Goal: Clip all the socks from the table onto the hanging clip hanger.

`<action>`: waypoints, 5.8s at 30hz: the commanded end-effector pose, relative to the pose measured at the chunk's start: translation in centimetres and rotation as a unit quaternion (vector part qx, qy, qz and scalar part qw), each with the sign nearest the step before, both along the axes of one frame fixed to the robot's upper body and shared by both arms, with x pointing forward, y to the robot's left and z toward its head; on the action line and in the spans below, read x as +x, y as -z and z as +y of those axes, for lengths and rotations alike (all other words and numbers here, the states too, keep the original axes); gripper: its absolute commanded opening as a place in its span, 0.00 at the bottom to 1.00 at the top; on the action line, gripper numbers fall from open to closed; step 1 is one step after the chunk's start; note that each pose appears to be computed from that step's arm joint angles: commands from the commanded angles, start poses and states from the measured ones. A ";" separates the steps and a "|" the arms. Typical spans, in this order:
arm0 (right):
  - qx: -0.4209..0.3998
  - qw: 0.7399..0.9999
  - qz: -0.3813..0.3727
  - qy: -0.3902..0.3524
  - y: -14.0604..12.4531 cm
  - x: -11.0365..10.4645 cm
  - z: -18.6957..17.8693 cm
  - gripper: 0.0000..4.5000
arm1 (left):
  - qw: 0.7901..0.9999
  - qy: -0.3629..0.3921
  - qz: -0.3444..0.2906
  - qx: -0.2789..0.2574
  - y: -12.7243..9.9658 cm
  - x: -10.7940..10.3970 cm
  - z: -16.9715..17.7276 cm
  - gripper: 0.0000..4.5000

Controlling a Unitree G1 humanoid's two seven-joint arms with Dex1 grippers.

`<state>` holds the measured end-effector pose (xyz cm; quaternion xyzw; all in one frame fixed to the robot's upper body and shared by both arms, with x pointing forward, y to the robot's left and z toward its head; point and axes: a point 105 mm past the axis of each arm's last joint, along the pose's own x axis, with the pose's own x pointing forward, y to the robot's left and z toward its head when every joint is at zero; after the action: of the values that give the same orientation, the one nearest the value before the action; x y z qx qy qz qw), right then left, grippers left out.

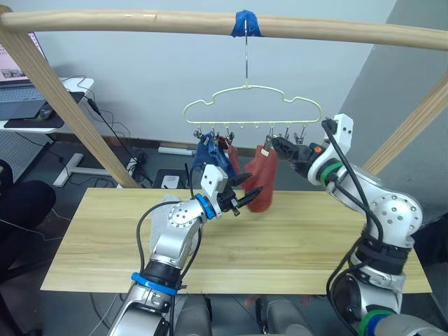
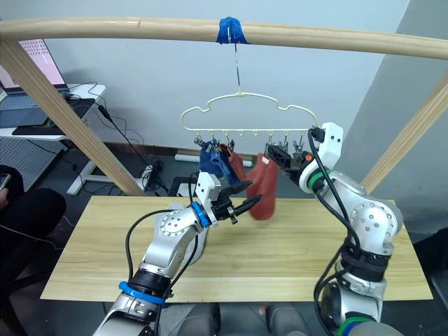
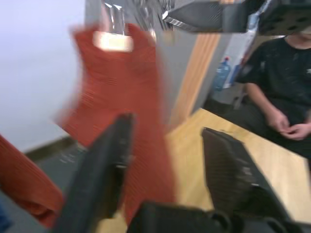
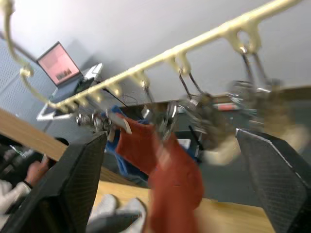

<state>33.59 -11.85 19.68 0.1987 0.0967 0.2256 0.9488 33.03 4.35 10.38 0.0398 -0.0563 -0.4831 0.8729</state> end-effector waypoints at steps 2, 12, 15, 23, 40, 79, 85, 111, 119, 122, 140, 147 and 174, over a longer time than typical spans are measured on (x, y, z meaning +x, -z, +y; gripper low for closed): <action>-0.063 0.995 -0.082 -0.012 -1.5 -1.5 0.1 1.00 | 1.000 0.024 0.005 -0.012 -0.9 -0.8 0.6 0.91; -0.119 0.975 -0.187 -0.006 -1.3 -1.6 2.6 1.00 | 0.995 0.077 0.052 -0.019 -3.7 -3.4 4.9 0.99; -0.124 0.971 -0.203 0.018 -0.9 -0.8 2.9 0.92 | 0.997 0.056 0.041 -0.038 -6.2 -2.8 6.7 1.00; -0.147 0.960 -0.233 0.049 -0.5 0.7 3.5 0.72 | 0.998 0.041 0.011 -0.045 -9.0 -3.8 7.8 1.00; -0.174 0.951 -0.231 0.110 0.1 3.5 2.6 0.44 | 0.998 0.015 0.001 -0.056 -9.2 -3.9 7.8 1.00; -0.153 0.959 -0.170 0.168 1.1 5.0 1.1 0.44 | 0.999 0.009 -0.002 -0.054 -8.8 -3.5 7.7 1.00; -0.142 0.959 -0.175 0.172 0.4 5.8 1.6 0.44 | 0.998 0.011 -0.004 -0.054 -8.9 -3.3 7.6 1.00; -0.061 0.976 -0.174 0.112 -0.7 5.3 5.2 0.44 | 0.999 0.004 -0.008 -0.044 -8.6 -3.3 7.7 1.00; -0.050 0.979 -0.170 0.099 -0.6 5.2 5.8 0.44 | 0.999 0.003 -0.009 -0.042 -8.6 -3.3 7.6 1.00; -0.044 0.979 -0.173 0.096 -0.8 5.1 5.9 0.44 | 0.999 0.002 -0.009 -0.042 -8.6 -3.4 7.6 1.00; -0.038 0.979 -0.179 0.088 -1.3 5.1 6.2 0.44 | 0.999 0.002 -0.007 -0.044 -8.5 -3.4 7.6 1.00; -0.040 0.979 -0.177 0.090 -1.1 5.1 5.9 0.01 | 0.999 0.002 -0.006 -0.045 -8.5 -3.3 7.6 1.00; -0.134 0.978 -0.158 0.017 0.2 4.0 2.2 0.00 | 0.889 -0.363 0.196 0.198 11.0 1.4 22.0 1.00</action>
<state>37.90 -9.31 18.87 0.0345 -0.0178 0.2273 0.9730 33.91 26.16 -0.95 0.1251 0.2415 -0.1377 0.9524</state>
